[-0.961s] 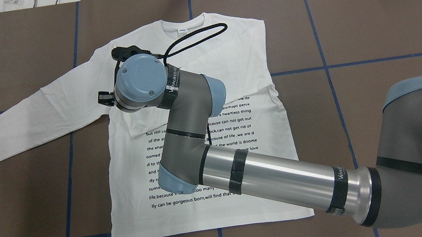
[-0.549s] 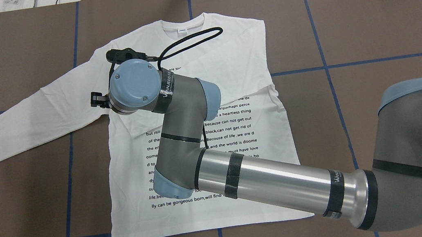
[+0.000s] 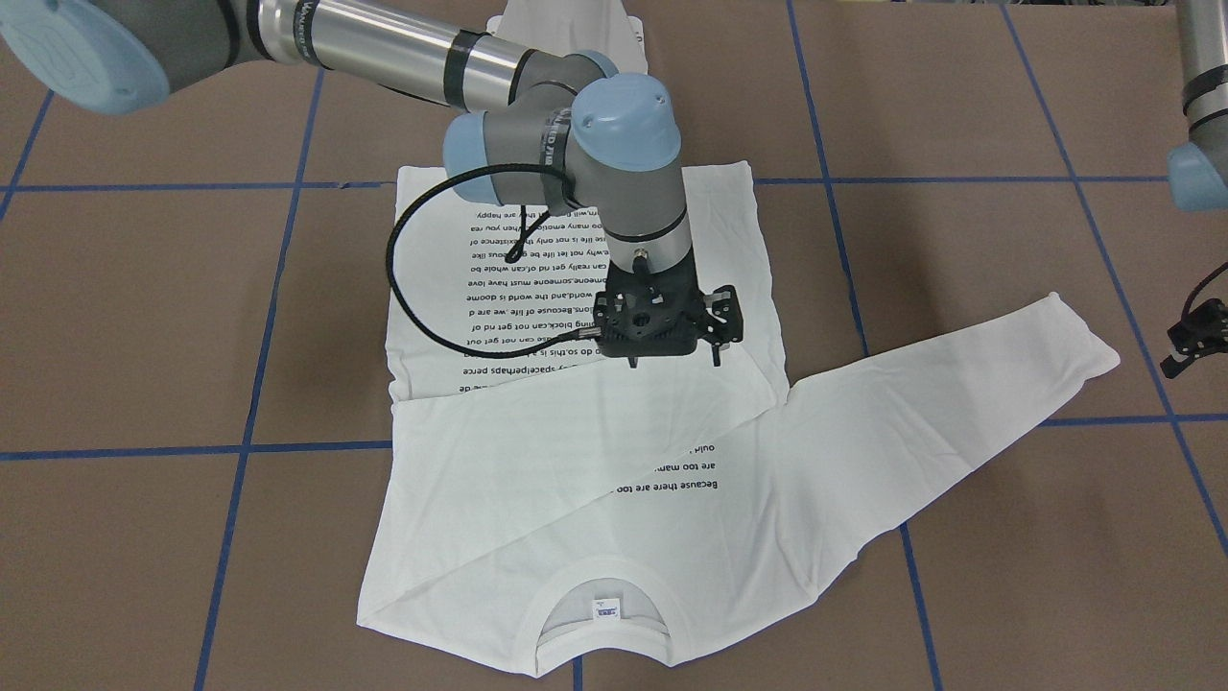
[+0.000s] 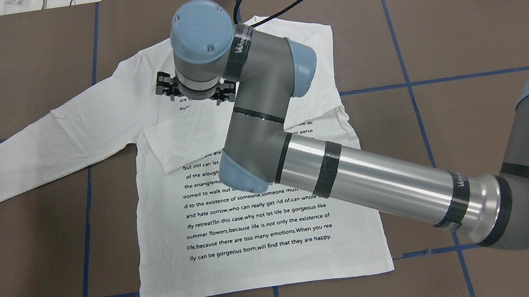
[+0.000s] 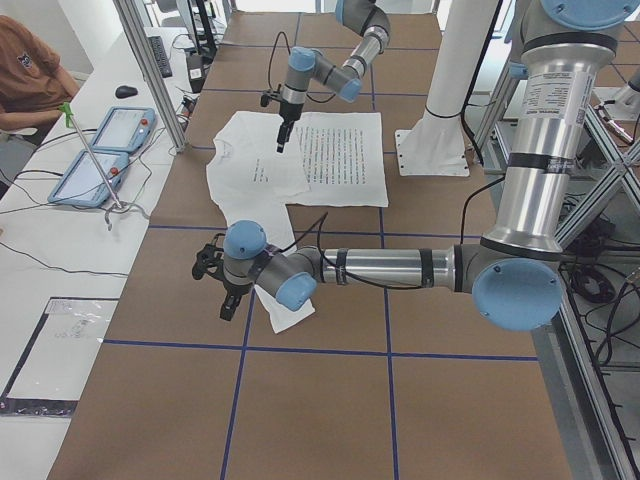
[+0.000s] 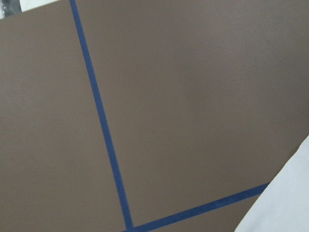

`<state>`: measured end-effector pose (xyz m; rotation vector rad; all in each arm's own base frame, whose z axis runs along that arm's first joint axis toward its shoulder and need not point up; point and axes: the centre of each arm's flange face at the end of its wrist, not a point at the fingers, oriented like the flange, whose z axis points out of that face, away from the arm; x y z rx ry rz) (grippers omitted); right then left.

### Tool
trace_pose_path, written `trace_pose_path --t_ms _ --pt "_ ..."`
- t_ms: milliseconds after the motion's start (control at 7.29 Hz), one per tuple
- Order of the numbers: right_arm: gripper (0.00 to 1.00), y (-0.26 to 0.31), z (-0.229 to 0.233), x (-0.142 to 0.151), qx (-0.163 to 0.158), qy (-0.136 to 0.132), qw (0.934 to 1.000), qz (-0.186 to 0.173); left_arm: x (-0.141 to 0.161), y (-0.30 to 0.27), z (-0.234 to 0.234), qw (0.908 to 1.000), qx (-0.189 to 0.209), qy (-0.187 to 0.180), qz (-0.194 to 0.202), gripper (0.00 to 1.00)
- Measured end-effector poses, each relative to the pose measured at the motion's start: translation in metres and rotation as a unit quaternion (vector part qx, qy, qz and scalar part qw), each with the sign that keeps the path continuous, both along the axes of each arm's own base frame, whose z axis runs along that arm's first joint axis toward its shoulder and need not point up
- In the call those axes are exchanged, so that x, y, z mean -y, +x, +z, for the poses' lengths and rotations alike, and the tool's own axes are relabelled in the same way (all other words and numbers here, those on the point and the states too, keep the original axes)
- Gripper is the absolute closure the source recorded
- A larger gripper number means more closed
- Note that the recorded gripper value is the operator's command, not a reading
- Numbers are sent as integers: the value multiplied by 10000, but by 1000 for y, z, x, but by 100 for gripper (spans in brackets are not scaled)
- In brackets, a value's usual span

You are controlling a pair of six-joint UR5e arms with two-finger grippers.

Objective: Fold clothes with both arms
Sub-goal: 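Raise the right gripper and withdraw it away from the shirt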

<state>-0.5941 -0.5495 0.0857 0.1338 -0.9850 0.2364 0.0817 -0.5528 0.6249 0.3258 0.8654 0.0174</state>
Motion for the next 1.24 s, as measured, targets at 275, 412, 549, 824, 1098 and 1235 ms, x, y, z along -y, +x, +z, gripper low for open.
trace_pose_path --t_ms 275,412,549,824,1098,1235 --pt "0 95 59 40 -579 24 9974 -437 -34 36 13 9972 -317 -549 -403 0" --pt "0 149 91 52 -813 144 9941 -696 -47 51 23 9955 -222 -728 -561 0" --pt "0 201 127 60 -953 256 9908 -925 -56 62 32 9945 -93 -828 -642 0" --pt "0 289 197 66 -1082 476 9848 -1272 -72 68 55 9932 127 -944 -669 0" --pt "0 324 225 62 -1104 627 9814 -1440 -83 68 69 9924 234 -1024 -640 0" --pt "0 328 228 60 -1083 650 9810 -1471 -88 75 72 9925 259 -1056 -566 0"
